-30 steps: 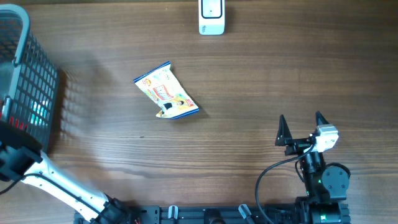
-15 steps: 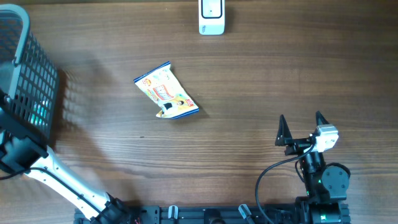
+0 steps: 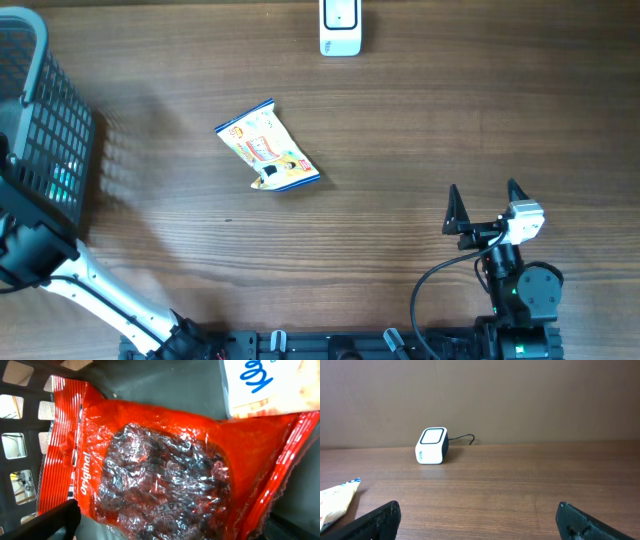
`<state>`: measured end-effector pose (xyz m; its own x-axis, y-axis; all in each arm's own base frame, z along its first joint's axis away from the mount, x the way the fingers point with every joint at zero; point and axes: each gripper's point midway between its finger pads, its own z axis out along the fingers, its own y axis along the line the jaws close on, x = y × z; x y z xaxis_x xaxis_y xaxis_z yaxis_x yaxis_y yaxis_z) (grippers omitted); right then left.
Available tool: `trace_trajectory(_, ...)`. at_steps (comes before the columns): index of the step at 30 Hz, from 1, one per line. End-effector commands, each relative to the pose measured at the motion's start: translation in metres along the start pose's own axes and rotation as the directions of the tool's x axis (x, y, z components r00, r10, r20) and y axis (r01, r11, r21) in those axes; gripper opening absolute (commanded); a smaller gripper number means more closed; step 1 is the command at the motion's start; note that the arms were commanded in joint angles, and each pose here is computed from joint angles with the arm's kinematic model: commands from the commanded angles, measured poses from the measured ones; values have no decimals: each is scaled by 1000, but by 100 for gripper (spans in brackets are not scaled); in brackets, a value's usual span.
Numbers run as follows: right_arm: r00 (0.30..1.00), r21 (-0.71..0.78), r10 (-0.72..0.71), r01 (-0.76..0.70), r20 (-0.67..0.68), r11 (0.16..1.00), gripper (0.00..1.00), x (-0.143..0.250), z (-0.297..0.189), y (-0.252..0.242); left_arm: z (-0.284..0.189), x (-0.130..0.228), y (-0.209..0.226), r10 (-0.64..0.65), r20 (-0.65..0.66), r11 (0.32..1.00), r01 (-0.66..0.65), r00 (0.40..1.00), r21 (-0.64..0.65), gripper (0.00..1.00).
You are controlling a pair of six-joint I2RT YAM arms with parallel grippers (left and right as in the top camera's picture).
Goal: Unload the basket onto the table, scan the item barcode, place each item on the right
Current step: 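Return the left gripper into the basket and grasp the red bag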
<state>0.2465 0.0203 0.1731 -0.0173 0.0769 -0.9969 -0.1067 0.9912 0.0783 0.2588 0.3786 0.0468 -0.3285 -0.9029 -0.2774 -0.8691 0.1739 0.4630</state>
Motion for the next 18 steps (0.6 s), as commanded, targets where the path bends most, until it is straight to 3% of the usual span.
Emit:
trace_trajectory(1,1000,3,7,-7,7,1000,100,-1,0,0,41,34,-5,54,-112,997,-60,992,-51,73)
trace_trajectory(4,1000,3,7,-7,7,1000,100,-1,0,0,42,34,-4,51,-118,997,-57,992,-50,45)
trace_trajectory(7,1000,3,7,-7,7,1000,100,-1,0,0,43,37,-5,47,-136,998,-51,990,-31,35)
trace_trajectory(9,1000,3,7,-7,7,1000,100,-1,0,0,44,39,-6,45,-149,999,-49,988,-19,7)
trace_trajectory(14,1000,3,7,-7,7,1000,100,-1,0,0,39,38,-3,113,-151,993,-116,982,-11,4)
trace_trajectory(18,1000,4,7,-7,7,1000,100,-1,0,0,10,22,9,87,-115,996,-87,990,6,4)
